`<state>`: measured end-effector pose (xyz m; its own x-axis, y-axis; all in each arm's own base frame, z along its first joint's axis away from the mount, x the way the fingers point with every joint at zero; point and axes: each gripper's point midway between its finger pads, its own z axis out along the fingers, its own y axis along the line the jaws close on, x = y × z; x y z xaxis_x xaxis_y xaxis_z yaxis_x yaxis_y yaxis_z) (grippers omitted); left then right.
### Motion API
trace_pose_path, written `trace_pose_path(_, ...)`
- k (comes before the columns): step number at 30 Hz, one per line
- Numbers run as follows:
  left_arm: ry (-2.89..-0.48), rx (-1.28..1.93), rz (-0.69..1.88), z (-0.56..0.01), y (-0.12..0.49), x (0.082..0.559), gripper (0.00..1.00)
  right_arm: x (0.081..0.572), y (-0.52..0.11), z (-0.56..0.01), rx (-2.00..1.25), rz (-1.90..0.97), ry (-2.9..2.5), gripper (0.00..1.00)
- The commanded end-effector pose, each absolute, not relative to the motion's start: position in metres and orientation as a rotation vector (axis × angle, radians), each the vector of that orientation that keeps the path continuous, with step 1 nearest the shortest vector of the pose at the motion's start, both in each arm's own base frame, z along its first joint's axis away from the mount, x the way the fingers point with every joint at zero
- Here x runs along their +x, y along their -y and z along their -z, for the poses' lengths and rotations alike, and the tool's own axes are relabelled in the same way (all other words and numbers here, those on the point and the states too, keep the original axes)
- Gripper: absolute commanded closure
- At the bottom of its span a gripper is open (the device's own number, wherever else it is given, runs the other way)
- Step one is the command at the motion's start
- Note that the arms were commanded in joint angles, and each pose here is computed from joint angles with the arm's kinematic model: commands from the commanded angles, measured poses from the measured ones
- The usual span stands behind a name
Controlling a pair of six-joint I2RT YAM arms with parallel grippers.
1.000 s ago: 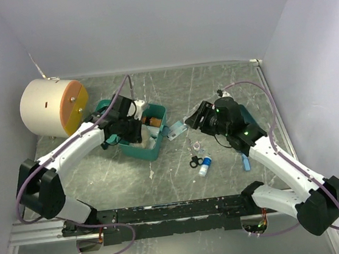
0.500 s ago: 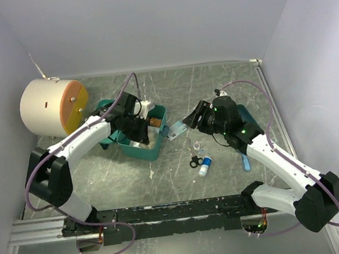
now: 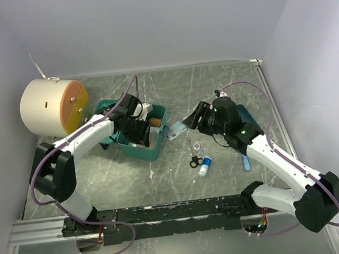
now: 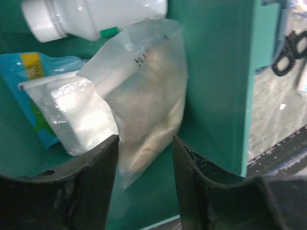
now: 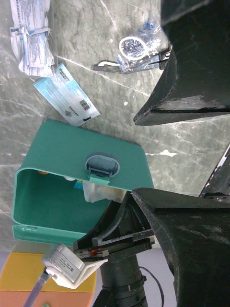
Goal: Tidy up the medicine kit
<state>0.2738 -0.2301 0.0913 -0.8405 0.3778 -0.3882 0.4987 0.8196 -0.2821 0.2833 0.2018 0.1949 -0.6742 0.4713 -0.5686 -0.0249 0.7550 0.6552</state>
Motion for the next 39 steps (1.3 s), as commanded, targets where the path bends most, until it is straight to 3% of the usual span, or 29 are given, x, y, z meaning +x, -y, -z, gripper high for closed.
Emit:
trace_pose_path(1,-2.682,0.586,0.353,-0.1,0.211,0.292,0.4,0.285,-0.199,-0.197,0.338,-0.825,-2.154,0.45)
trace_pose_path(14,-2.63,0.496,0.249,-0.124,0.199,0.305,0.49,0.285,-0.198,-0.191,0.335,-0.811,-2.163,0.45)
trace_pose_path(20,-2.561,0.527,0.447,-0.153,0.222,0.299,0.64,0.284,-0.197,-0.189,0.337,-0.809,-2.168,0.45)
trace_pose_path(23,-2.526,0.541,0.579,-0.162,0.238,0.294,0.65,0.283,-0.196,-0.186,0.341,-0.805,-2.172,0.45)
trace_pose_path(33,-2.652,0.499,0.592,-0.105,0.254,0.29,0.64,0.283,-0.195,-0.179,0.348,-0.793,-2.187,0.45)
trace_pose_path(39,-2.731,0.441,0.356,-0.071,0.238,0.297,0.62,0.282,-0.197,-0.174,0.345,-0.795,-2.199,0.46)
